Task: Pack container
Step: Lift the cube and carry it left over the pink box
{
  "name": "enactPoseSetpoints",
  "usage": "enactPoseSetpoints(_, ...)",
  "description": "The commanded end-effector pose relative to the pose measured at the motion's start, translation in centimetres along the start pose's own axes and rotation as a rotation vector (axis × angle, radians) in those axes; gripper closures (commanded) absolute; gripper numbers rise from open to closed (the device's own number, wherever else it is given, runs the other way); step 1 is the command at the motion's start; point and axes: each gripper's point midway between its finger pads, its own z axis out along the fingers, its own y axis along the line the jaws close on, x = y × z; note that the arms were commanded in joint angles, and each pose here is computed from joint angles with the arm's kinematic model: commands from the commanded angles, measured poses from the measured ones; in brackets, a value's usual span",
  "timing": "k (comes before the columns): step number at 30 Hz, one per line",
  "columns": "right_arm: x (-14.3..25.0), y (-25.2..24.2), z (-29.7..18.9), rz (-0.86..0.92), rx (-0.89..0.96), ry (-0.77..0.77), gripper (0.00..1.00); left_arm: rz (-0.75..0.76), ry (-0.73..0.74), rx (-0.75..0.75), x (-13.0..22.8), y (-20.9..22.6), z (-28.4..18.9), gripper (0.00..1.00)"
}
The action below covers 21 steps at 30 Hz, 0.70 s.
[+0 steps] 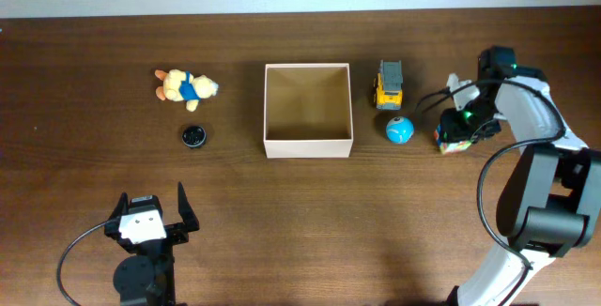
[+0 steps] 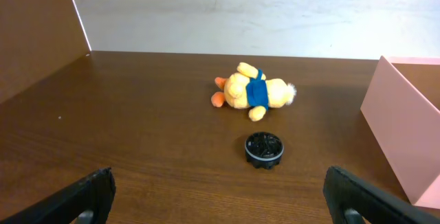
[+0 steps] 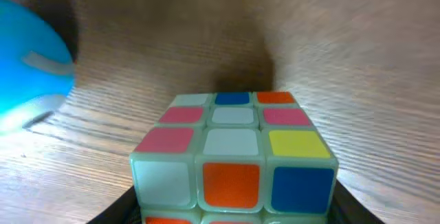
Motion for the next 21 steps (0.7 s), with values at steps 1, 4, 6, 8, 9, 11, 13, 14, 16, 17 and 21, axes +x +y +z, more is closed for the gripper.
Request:
enactPoseSetpoints(1, -2.2, -0.8, -2.7, 0.023, 0.031, -0.059, 0.62, -0.005, 0.002, -0.007, 0.2, 0.1, 0.1, 0.01)
enactPoseSetpoints(4, -3.0, -0.9, -4.9, 0.025, 0.037, -0.078, 0.62, -0.006, 0.002, -0.007, 0.2, 0.1, 0.1, 0.01)
enactPoseSetpoints(6, -3.6, -0.9, -6.3, 0.052, 0.041, -0.095, 0.63, -0.005, 0.002, -0.007, 0.2, 0.1, 0.1, 0.01)
enactPoseSetpoints(8, -4.2, -1.0, -8.0, 0.082, 0.046, -0.117, 0.63, -0.005, 0.002, -0.007, 0.2, 0.1, 0.1, 0.01)
enactPoseSetpoints(9, -4.5, -0.8, -8.9, 0.097, 0.044, -0.131, 0.65, -0.005, 0.002, -0.007, 0.2, 0.1, 0.1, 0.01)
enactPoseSetpoints(11, -5.2, -0.2, -10.4, 0.090, 0.030, -0.156, 0.67, -0.005, 0.002, -0.007, 0.2, 0.1, 0.1, 0.01)
enactPoseSetpoints(13, -5.9, 0.8, -12.0, 0.086, 0.023, -0.183, 0.67, -0.005, 0.002, -0.007, 0.2, 0.1, 0.1, 0.01)
enactPoseSetpoints(14, -6.2, 1.3, -12.6, 0.078, 0.022, -0.192, 0.67, -0.005, 0.002, -0.007, 0.2, 0.1, 0.1, 0.01)
enactPoseSetpoints(16, -7.0, 2.8, -13.7, 0.045, 0.013, -0.215, 0.69, -0.005, 0.002, -0.007, 0.2, 0.1, 0.1, 0.01)
enactPoseSetpoints(17, -7.4, 3.8, -14.2, 0.033, 0.011, -0.228, 0.69, -0.005, 0.002, -0.007, 0.2, 0.1, 0.1, 0.01)
enactPoseSetpoints(21, -9.3, 10.2, -15.3, -0.106, -0.011, -0.275, 0.70, -0.005, 0.002, -0.007, 0.2, 0.1, 0.1, 0.01)
